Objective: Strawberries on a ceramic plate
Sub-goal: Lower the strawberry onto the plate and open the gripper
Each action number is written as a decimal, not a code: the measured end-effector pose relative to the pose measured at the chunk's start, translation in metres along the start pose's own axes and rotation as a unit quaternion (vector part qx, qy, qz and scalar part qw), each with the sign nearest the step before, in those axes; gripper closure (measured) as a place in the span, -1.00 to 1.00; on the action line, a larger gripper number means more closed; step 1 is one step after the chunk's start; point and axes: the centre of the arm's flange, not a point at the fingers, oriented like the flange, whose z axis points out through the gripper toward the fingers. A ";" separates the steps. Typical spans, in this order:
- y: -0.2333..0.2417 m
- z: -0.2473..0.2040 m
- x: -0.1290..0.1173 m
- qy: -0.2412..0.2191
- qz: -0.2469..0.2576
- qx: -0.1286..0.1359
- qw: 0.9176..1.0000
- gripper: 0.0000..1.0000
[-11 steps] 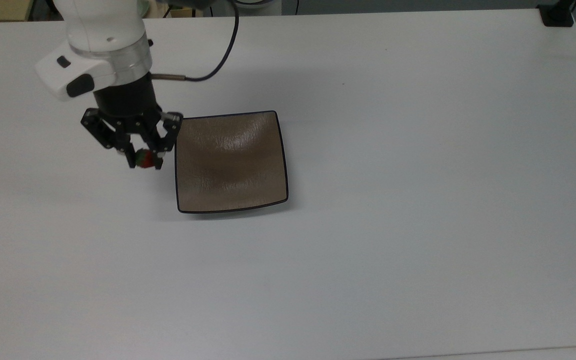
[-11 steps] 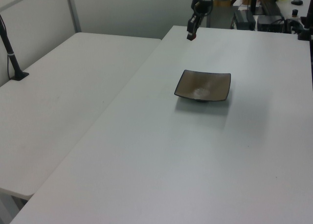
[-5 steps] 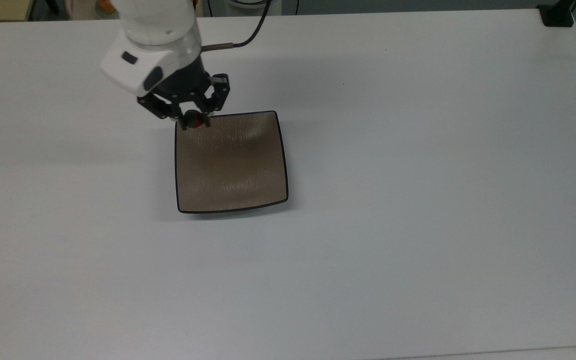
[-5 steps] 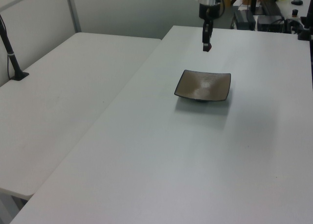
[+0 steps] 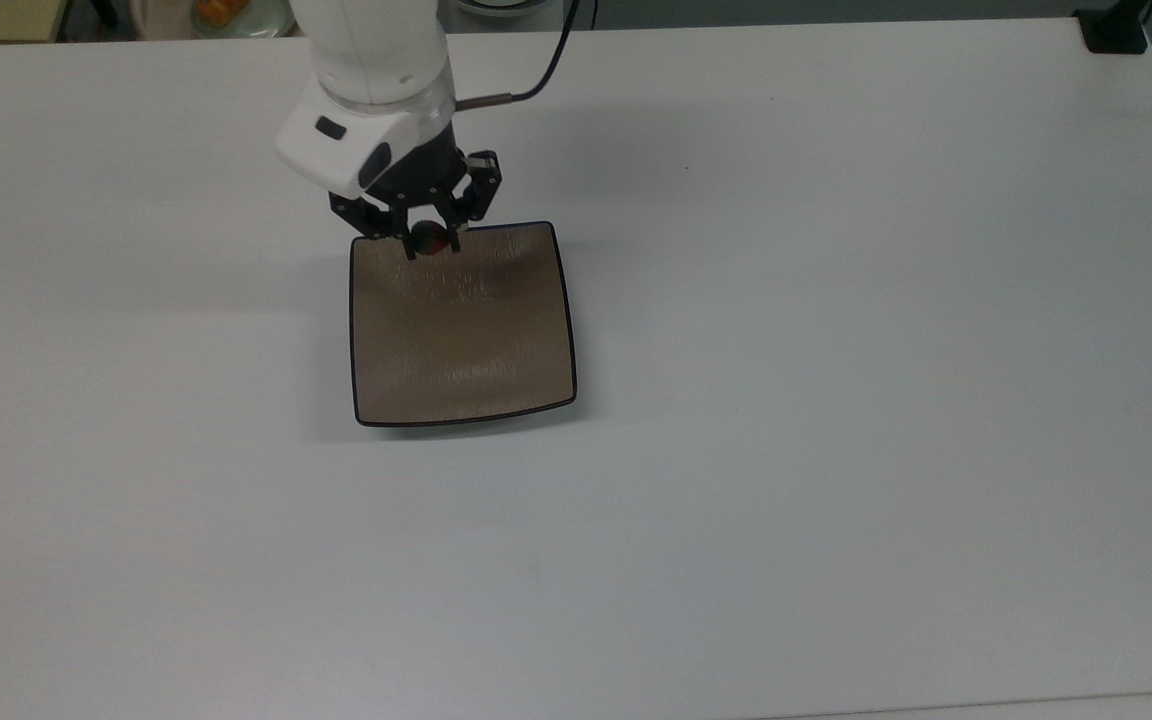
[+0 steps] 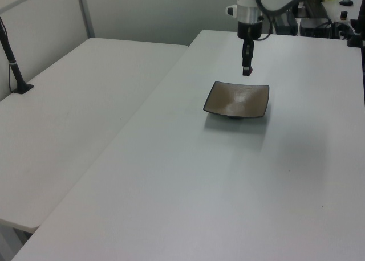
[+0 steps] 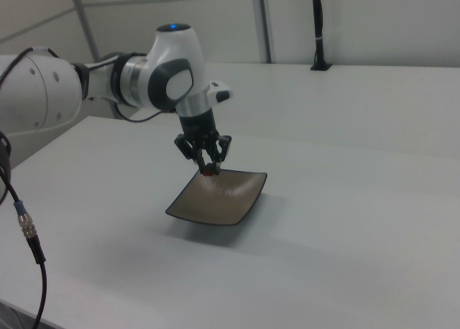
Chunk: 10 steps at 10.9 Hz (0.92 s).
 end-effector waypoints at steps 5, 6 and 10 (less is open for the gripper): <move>-0.008 0.057 -0.009 0.066 -0.005 -0.017 0.998 0.27; -0.009 0.069 -0.012 0.076 -0.005 -0.019 0.997 0.27; -0.008 0.097 -0.010 0.092 -0.005 -0.022 0.995 0.27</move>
